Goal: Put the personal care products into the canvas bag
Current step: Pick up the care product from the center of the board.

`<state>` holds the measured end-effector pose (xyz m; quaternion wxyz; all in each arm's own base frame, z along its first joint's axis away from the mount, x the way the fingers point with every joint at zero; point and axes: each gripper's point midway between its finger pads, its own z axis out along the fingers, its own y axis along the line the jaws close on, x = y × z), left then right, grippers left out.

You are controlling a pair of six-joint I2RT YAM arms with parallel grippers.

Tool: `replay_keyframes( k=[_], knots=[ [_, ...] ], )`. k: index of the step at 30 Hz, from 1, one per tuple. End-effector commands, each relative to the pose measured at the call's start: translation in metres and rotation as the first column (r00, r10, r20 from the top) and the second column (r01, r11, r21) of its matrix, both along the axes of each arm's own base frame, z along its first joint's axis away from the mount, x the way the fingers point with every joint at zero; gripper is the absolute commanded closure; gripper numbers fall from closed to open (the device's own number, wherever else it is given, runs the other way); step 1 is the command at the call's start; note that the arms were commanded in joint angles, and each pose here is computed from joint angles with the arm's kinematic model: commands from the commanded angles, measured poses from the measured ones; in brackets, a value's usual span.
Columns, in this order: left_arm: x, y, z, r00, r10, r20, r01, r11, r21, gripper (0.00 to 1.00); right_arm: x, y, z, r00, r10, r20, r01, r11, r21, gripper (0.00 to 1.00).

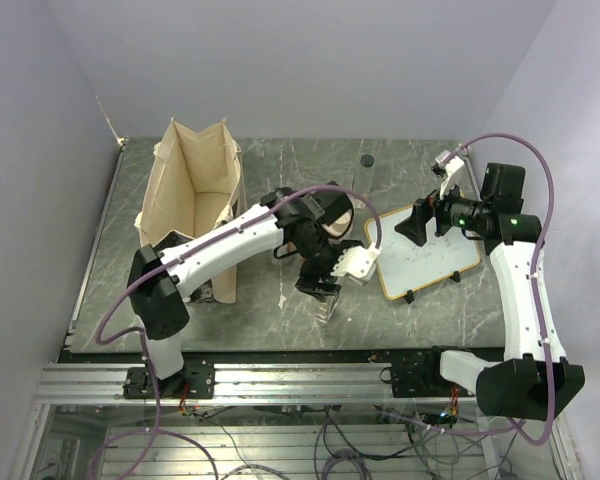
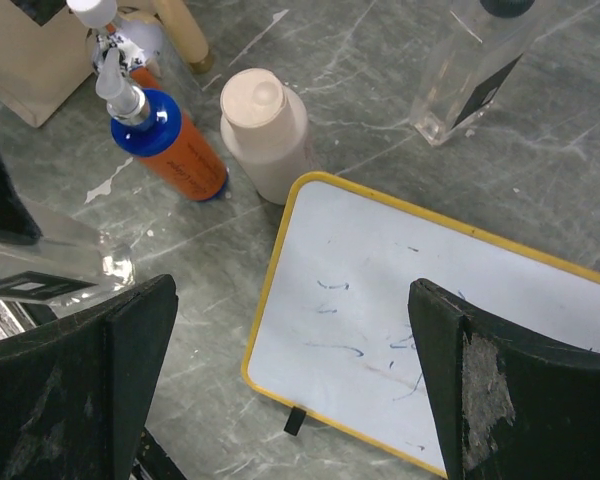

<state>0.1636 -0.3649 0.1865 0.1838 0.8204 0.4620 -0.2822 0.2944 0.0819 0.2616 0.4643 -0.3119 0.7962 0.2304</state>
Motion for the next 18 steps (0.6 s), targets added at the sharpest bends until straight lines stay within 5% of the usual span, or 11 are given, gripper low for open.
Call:
replay_keyframes(
  k=[1, 8, 18],
  knots=[
    [-0.006, 0.005, 0.084, 0.998, 0.062, -0.028, -0.066, 0.982, -0.175, 0.93, 0.006, 0.005, 0.019, 0.998, 0.028, 0.063, -0.027, 0.999, -0.02, 0.0],
    [0.015, 0.036, 0.165, 0.952, 0.307, 0.018, -0.285, 0.901, -0.328, 0.93, 0.019, 0.019, 0.038, 0.99, 0.036, 0.134, -0.034, 0.999, -0.019, 0.0],
    [0.063, 0.106, 0.273, 0.745, 0.667, -0.019, -0.561, 0.611, -0.559, 0.93, 0.031, 0.089, 0.041, 0.953, 0.257, 0.162, -0.245, 0.965, -0.09, 0.01]
  ],
)
